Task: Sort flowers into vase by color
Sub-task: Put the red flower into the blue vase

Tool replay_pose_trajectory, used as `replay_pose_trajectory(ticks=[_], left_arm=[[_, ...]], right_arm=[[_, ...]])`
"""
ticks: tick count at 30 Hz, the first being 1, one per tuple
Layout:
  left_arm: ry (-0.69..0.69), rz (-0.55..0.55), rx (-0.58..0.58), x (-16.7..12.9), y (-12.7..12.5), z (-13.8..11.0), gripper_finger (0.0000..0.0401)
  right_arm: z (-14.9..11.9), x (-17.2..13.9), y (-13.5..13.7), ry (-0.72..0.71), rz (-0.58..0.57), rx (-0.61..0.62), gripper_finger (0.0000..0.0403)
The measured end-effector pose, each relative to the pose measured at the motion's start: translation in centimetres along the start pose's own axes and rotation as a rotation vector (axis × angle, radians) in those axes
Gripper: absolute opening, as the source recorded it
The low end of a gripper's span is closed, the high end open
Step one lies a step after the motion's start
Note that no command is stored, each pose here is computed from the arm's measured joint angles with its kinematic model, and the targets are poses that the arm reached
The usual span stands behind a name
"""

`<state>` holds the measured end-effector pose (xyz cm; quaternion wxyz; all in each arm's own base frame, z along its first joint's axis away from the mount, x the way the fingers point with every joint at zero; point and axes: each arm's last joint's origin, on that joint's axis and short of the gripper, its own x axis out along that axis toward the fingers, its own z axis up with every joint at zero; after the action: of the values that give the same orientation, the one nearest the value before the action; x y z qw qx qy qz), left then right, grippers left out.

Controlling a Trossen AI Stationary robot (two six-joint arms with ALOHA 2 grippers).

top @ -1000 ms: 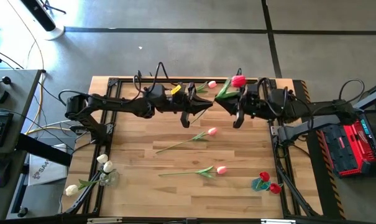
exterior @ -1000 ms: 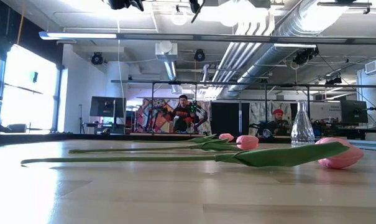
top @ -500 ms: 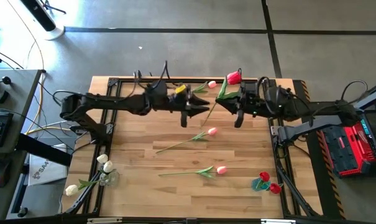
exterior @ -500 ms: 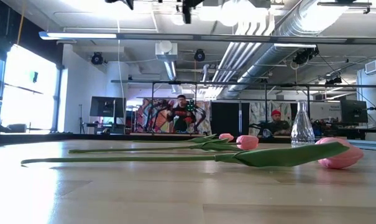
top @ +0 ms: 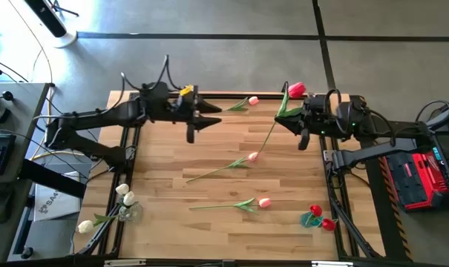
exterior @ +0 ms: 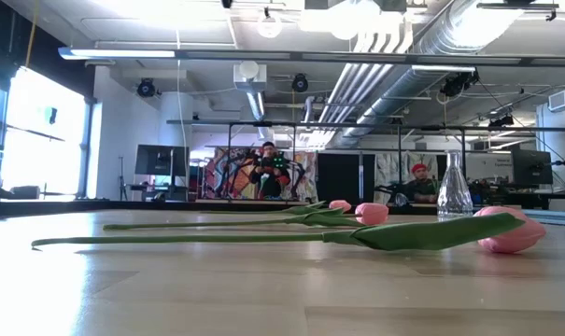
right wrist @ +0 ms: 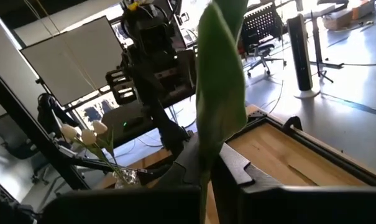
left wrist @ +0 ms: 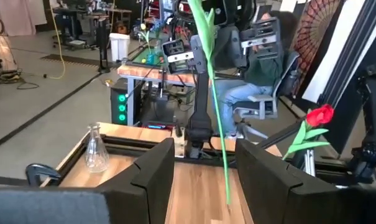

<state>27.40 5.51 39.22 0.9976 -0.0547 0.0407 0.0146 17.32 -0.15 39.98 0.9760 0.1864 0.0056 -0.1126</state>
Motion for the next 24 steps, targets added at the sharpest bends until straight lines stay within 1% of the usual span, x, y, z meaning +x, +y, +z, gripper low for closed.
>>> replay_pose_trajectory(ticks=[5,10,15,19,24], left_arm=[[0.034,0.026,0.011,-1.3,0.1,0.2,0.0159],[0.107,0.039,0.021,-1.3,0.2,-0.6,0.0159],[0.113,0.042,0.025,-1.4,0.2,-0.6,0.0159],[0.150,0.075,0.017,-1.8,0.9,-0.9,0.0159],[0.109,0.087,-0.014,-2.8,1.4,-1.9,0.0159]], right_arm=[[-0.1,0.0,0.1,0.012,0.022,0.004,0.0000],[-0.4,0.0,0.1,0.052,0.052,0.025,0.0000],[-0.5,-0.1,0.5,0.063,0.075,0.034,0.0000],[-0.9,-0.2,0.7,0.095,0.081,0.044,0.0000],[-1.1,-0.7,0.9,0.122,0.080,0.061,0.0000]])
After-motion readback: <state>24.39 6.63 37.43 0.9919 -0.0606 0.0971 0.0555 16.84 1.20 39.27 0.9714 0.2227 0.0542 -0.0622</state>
